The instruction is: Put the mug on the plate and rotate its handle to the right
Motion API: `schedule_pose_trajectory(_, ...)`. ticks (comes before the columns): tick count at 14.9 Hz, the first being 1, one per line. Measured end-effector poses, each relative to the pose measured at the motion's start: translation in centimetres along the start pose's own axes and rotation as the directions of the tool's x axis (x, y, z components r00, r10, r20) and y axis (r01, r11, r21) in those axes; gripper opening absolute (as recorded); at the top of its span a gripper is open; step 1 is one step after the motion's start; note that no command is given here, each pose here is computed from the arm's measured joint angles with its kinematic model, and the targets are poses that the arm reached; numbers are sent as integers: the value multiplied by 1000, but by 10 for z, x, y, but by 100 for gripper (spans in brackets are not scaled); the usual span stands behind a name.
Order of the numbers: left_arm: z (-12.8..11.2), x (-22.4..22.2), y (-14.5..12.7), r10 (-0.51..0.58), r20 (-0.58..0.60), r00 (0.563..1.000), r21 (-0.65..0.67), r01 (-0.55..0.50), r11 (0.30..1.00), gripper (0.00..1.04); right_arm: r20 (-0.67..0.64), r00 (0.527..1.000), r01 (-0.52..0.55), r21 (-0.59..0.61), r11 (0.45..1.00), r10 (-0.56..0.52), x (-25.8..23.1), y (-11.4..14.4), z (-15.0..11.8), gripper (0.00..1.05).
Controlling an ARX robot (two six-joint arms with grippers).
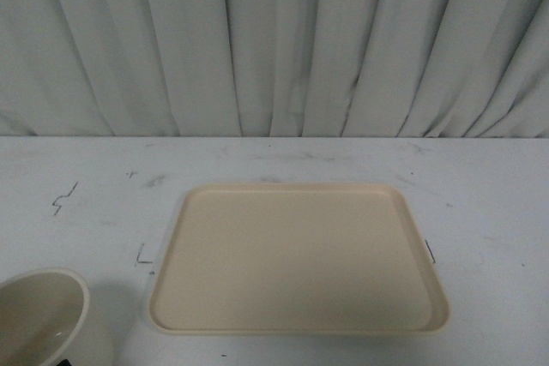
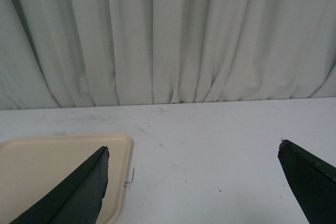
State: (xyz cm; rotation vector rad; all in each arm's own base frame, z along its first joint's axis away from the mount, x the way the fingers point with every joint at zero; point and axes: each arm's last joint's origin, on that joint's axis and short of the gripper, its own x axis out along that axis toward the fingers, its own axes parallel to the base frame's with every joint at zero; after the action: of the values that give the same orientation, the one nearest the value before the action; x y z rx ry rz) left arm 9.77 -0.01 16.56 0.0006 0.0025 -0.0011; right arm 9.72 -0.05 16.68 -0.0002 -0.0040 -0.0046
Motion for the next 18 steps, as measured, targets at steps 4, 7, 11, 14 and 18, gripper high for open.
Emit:
schedule_pose_trajectory(4, 0, 0, 0, 0, 0, 1000, 0, 0, 1000, 98, 0, 1000, 0, 0, 1000, 0, 0, 0, 0, 98)
schedule_pose_trajectory(7, 0, 0, 0, 0, 0, 1000, 0, 0, 1000, 98, 0, 1000, 0, 0, 1000, 0, 0, 0, 0, 98)
schedule_pose_trajectory(11, -1, 0, 0, 11, -18, 1000, -6, -11, 1000, 98, 0, 1000, 0, 0, 1000, 0, 0, 0, 0, 98)
schedule_pose_trajectory(14, 47, 41, 10, 344, -440, 830, 43, -363, 931, 98, 0, 1000, 0, 0, 1000, 0, 0, 0, 0, 98)
schedule_pose_trajectory(18, 78, 127, -2, 72, -721, 690, 20, -83, 996, 98, 0, 1000, 0, 0, 1000, 0, 0, 0, 0, 98)
